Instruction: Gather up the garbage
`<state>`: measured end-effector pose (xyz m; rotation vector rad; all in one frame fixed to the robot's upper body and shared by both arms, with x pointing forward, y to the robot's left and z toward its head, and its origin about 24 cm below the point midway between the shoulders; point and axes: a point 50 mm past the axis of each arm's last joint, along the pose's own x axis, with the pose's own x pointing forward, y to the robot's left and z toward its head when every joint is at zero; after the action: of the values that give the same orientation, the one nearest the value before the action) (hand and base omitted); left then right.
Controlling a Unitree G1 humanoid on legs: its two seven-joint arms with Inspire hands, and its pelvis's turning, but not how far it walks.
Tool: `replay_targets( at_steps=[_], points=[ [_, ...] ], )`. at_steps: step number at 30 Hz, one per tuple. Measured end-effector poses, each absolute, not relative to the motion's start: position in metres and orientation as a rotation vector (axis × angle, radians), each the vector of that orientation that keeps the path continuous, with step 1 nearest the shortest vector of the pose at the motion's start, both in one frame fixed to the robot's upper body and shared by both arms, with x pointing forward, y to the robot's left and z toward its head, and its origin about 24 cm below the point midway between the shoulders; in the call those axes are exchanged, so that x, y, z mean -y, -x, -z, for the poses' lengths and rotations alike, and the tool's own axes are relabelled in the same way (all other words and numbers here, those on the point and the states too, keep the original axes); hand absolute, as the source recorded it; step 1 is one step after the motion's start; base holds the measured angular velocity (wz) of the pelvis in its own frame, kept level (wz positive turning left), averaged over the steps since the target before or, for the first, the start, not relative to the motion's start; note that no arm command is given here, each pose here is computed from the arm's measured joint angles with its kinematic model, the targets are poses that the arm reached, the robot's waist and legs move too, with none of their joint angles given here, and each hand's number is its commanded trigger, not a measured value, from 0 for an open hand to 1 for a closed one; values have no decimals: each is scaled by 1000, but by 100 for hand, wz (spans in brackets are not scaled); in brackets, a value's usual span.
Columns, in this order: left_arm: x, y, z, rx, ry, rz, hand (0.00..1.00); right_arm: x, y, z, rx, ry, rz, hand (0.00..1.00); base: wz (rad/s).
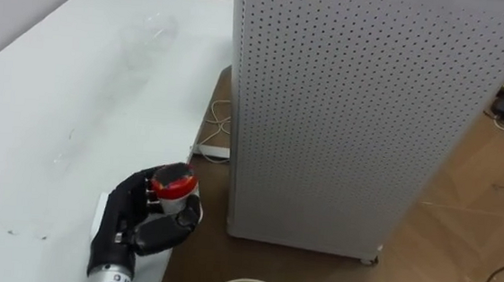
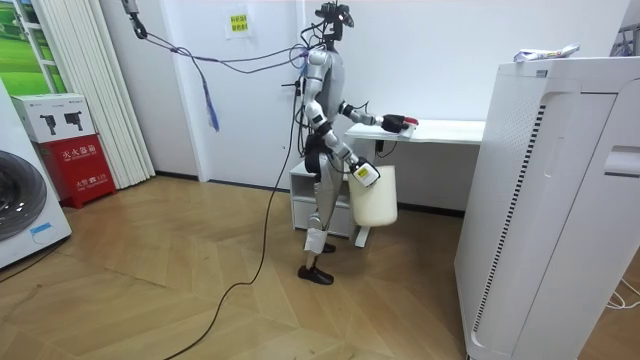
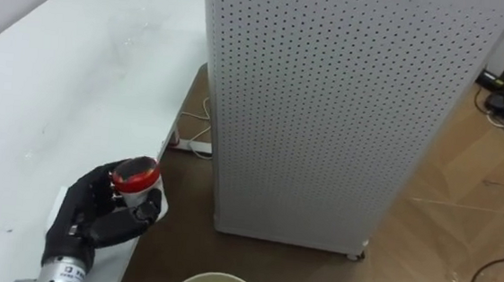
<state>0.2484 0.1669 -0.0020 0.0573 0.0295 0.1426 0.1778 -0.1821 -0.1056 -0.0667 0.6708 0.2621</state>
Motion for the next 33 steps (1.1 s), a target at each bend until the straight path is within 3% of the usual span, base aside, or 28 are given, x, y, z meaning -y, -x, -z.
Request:
replay_targets(
  at_steps=[13,22,33],
  points=[
    [-156,-255,-13,60,30,-39,100,188,-232,87,-600,68,-191,100,-6],
    [-133,-256,-15,73,22,156,100,187,-238,83,-583,44,-183,100,-9],
    [-113,-248,12,-106,27,334,100,190,-248,77,-566,62,-168,100,-9]
  ],
)
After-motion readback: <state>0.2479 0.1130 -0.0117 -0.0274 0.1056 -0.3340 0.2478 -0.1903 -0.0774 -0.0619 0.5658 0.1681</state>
